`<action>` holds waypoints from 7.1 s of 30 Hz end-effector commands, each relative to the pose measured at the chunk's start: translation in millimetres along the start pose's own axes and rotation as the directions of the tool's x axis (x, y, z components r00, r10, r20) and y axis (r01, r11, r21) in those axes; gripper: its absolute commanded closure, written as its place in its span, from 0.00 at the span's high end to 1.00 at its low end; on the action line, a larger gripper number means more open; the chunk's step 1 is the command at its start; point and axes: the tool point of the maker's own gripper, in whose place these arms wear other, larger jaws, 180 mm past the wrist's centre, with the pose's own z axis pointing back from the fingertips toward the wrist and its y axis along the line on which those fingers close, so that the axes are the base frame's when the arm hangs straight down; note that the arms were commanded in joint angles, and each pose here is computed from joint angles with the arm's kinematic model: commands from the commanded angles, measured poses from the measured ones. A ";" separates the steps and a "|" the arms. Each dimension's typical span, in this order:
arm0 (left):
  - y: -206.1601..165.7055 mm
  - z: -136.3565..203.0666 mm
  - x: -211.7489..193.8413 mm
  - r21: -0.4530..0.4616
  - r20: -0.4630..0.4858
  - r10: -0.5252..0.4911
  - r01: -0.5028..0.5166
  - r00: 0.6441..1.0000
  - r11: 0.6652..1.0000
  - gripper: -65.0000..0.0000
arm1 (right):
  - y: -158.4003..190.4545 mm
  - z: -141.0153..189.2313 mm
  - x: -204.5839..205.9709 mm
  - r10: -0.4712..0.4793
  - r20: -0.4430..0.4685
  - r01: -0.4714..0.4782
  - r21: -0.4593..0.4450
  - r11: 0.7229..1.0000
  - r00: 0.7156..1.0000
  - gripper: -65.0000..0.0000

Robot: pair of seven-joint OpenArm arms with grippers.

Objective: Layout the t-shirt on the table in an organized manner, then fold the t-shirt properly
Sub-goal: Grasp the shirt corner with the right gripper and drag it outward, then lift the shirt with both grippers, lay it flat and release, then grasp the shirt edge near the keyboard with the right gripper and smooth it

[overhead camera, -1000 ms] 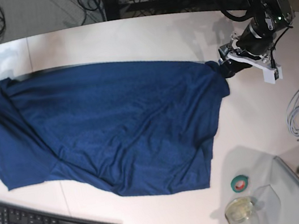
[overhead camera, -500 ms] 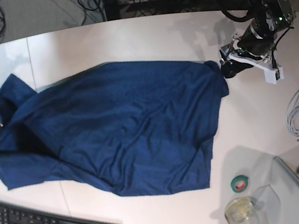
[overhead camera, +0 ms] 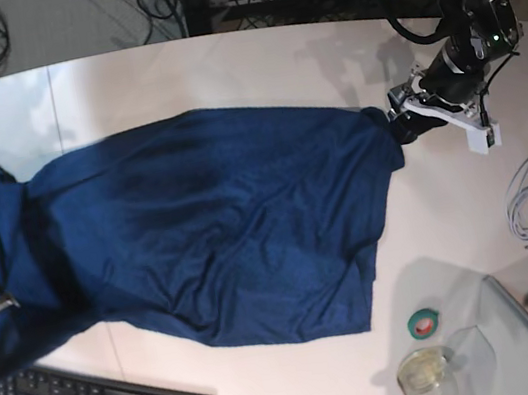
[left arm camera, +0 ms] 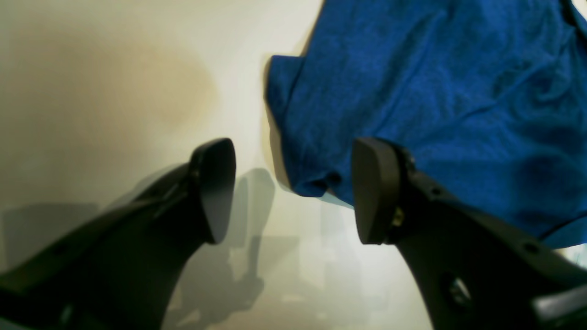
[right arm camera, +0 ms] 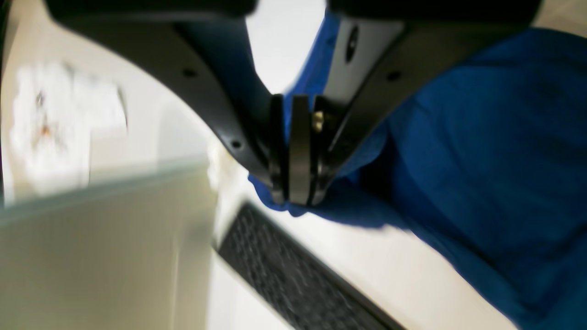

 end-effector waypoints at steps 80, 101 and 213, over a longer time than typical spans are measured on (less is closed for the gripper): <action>-59.5 -29.8 42.7 -0.142 0.037 -0.042 0.047 0.998 0.989 0.00 | 15.0 -13.0 -223.5 -0.597 -0.389 0.597 -0.137 0.790 0.701 0.00; -87.3 -110.8 105.5 -0.216 0.045 0.136 -0.123 0.990 0.969 0.00 | 4.9 -112.4 -175.9 -0.715 -0.296 0.734 -0.066 0.676 0.633 0.34; 124.7 15.5 30.6 0.132 0.133 0.110 -0.127 0.985 0.983 0.59 | 132.1 -113.2 -92.9 -0.397 -0.390 0.483 0.149 0.863 0.831 0.56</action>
